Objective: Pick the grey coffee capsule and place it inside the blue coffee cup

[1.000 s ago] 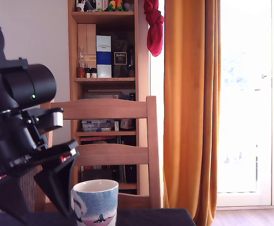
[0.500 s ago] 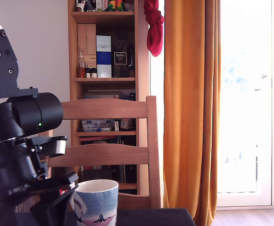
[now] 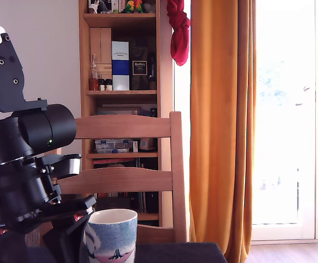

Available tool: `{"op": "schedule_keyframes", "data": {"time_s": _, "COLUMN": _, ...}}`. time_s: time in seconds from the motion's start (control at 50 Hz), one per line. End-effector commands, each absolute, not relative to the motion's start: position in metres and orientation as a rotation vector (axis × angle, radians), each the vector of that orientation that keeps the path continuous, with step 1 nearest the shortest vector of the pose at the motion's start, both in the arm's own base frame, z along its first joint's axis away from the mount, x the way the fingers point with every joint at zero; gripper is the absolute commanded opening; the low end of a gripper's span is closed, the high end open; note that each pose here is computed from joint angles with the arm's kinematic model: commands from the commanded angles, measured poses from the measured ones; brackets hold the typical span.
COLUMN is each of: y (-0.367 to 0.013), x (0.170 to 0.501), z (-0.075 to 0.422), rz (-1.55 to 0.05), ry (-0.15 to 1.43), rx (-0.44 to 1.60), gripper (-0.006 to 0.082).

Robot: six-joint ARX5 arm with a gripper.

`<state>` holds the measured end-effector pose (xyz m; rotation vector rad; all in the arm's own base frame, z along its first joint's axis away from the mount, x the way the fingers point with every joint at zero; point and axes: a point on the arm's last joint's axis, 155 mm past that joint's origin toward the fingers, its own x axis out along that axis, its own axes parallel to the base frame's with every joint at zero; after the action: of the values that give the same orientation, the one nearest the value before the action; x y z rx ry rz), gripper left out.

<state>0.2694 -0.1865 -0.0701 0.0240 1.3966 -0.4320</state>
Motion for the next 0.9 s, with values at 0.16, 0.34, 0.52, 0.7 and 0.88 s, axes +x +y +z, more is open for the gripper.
{"op": "schedule_keyframes", "data": {"time_s": 0.16, "y": -0.186, "x": 0.264, "z": -0.085, "rz": -0.430, "ry": 1.441, "rx": 0.035, "gripper": 0.0665}}
{"op": "schedule_keyframes", "data": {"time_s": 0.34, "y": -0.188, "x": 0.265, "z": -0.083, "rz": -0.430, "ry": 1.443, "rx": 0.035, "gripper": 0.0450}}
{"op": "schedule_keyframes", "data": {"time_s": 0.52, "y": -0.193, "x": 0.265, "z": -0.080, "rz": -0.449, "ry": 1.447, "rx": 0.030, "gripper": 0.0152}}
{"op": "schedule_keyframes", "data": {"time_s": 0.7, "y": -0.196, "x": 0.270, "z": -0.077, "rz": -0.454, "ry": 1.434, "rx": 0.027, "gripper": 0.0147}}
{"op": "schedule_keyframes", "data": {"time_s": 0.88, "y": -0.203, "x": 0.276, "z": -0.069, "rz": -0.475, "ry": 1.433, "rx": 0.009, "gripper": 0.0148}}
